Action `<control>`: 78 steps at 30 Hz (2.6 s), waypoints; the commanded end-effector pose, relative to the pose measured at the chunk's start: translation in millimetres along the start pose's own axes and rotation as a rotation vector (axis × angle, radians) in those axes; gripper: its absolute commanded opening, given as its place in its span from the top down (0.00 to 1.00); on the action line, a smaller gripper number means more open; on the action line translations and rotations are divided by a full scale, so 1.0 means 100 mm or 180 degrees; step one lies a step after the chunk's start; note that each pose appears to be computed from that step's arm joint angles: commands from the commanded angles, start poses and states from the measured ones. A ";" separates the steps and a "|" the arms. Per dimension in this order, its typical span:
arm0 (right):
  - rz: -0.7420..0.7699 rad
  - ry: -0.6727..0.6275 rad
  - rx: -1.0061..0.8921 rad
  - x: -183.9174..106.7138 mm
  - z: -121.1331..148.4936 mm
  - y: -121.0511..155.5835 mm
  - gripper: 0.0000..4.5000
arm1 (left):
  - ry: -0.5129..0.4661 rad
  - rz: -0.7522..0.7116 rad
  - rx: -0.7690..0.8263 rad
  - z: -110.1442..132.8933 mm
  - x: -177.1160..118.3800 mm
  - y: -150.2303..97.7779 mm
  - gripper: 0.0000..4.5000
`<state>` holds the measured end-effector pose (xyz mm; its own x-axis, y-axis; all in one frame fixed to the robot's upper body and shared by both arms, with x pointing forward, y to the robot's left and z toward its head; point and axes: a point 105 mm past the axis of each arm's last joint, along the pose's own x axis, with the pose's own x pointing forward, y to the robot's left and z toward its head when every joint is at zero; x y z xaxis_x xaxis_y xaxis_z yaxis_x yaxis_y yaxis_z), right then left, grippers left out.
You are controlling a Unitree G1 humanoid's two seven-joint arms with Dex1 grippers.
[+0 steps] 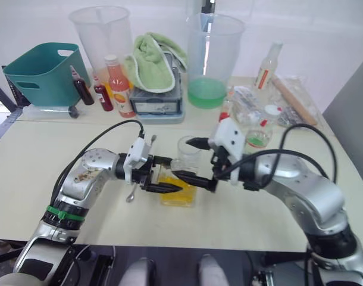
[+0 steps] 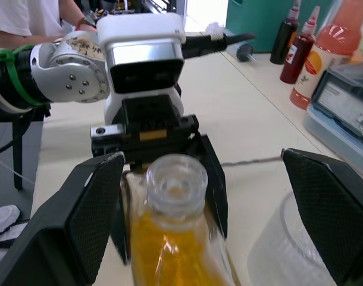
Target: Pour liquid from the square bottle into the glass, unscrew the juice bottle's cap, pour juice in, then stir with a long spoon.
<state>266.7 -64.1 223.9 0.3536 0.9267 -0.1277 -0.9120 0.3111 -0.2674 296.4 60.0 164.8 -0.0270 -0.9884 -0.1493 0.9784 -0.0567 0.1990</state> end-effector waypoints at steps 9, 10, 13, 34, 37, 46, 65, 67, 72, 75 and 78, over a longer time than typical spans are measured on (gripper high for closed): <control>0.0070 -0.0088 -0.0076 0.03 0.00 0.04 0.38 | -0.0021 0.0045 0.0123 0.05 0.06 -0.01 0.38; 0.0070 -0.0064 -0.0080 0.02 -0.02 0.04 0.47 | -0.0030 0.0039 0.0124 0.05 0.07 -0.02 0.38; 0.0073 0.0002 -0.0125 0.03 -0.07 0.04 0.70 | -0.0041 0.0036 0.0132 0.05 0.09 -0.02 0.38; 0.0113 -0.0562 0.0140 -0.05 0.36 0.00 0.76 | 0.0254 -0.0182 0.0013 -0.19 0.19 -0.06 0.38; 0.0146 -0.0512 0.0039 -0.07 0.38 0.02 0.76 | 0.0226 -0.0224 0.0039 -0.20 0.21 -0.08 0.38; 0.0086 -0.0590 0.0051 -0.31 0.55 -0.01 0.76 | 0.0222 -0.0270 0.0049 -0.23 0.23 -0.09 0.38; -0.1911 0.0233 0.0892 -1.97 -0.48 -0.11 0.76 | 0.0052 -0.0374 0.0054 -0.14 0.31 -0.05 0.38; -0.2172 0.0252 0.0849 -2.09 -0.62 -0.20 0.76 | 0.0049 -0.0360 0.0071 -0.13 0.31 -0.04 0.38; -0.2817 0.0385 0.0717 -2.30 -1.06 -0.44 0.76 | 0.0052 -0.0271 0.0099 -0.11 0.28 -0.03 0.38; -0.3181 0.0468 0.0663 -2.36 -1.36 -0.60 0.76 | 0.0029 -0.0185 0.0086 -0.10 0.28 -0.02 0.38; -0.3509 0.0465 0.0614 -2.39 -1.55 -0.76 0.76 | 0.0022 -0.0107 0.0098 -0.10 0.28 -0.01 0.38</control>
<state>279.0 -331.6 117.3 0.9845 0.1568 -0.0786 -0.1635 0.9827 -0.0876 299.1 40.3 155.5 -0.0639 -0.9879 -0.1413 0.9721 -0.0936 0.2151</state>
